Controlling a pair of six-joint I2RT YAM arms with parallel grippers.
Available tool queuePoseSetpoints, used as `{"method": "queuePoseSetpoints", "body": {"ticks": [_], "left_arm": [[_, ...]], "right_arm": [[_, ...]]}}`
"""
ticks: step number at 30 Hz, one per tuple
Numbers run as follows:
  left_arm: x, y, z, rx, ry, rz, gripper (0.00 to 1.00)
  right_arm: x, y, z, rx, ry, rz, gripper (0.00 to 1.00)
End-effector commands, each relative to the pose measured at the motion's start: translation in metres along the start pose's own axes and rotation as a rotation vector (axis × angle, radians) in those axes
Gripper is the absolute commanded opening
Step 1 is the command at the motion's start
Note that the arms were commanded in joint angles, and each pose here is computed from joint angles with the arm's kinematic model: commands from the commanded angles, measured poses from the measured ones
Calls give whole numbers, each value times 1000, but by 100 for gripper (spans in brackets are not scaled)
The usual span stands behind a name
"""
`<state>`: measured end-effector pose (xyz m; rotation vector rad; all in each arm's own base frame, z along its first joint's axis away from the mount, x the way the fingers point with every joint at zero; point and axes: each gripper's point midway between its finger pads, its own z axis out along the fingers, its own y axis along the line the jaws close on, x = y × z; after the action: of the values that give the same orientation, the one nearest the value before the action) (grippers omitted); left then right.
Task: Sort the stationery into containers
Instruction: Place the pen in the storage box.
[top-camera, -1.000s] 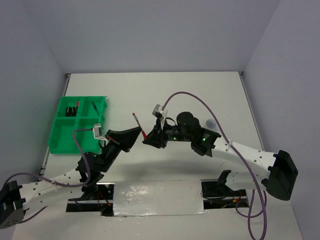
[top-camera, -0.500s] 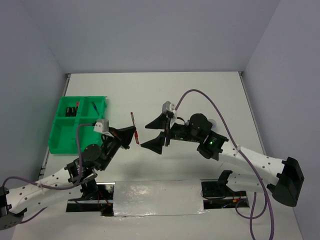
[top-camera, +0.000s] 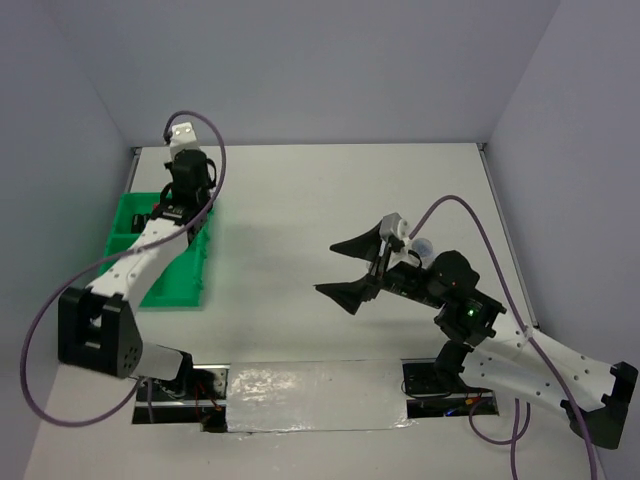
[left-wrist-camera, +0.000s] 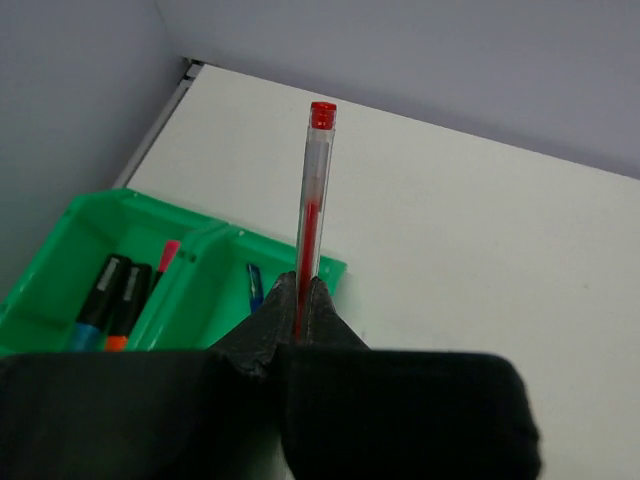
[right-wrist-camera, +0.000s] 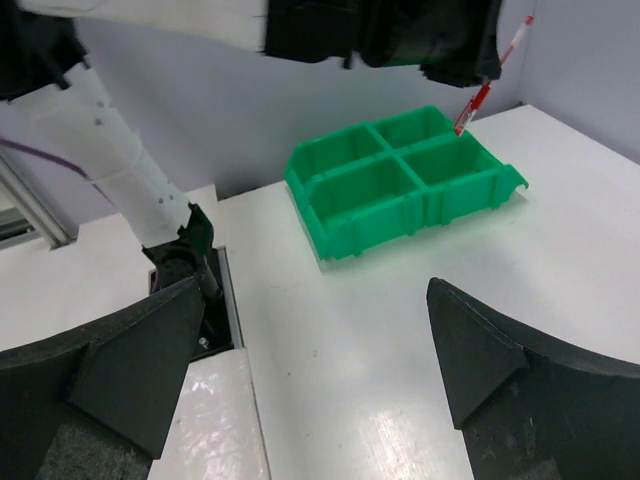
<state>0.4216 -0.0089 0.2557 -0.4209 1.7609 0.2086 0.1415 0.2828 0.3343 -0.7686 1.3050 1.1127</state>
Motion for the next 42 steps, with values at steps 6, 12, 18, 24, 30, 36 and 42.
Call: {"method": "queuePoseSetpoints", "body": {"ticks": [6, 12, 18, 24, 30, 36, 42], "left_arm": [[-33, 13, 77, 68, -42, 263, 0], [2, 26, 86, 67, 2, 195, 0], [63, 35, 88, 62, 68, 154, 0], [85, 40, 89, 46, 76, 133, 0], [93, 41, 89, 45, 93, 123, 0], [101, 50, 84, 3, 107, 101, 0], [102, 54, 80, -15, 117, 99, 1]], "right_arm": [[28, -8, -9, 27, 55, 0, 100], [27, -2, -11, -4, 41, 8, 100], [28, 0, -13, -14, 34, 5, 100], [28, 2, -14, -25, 29, 3, 100], [28, 0, -14, -14, 28, -3, 100], [30, -1, -13, -12, 33, -6, 100], [28, -1, -15, -8, 28, -12, 100]]}}
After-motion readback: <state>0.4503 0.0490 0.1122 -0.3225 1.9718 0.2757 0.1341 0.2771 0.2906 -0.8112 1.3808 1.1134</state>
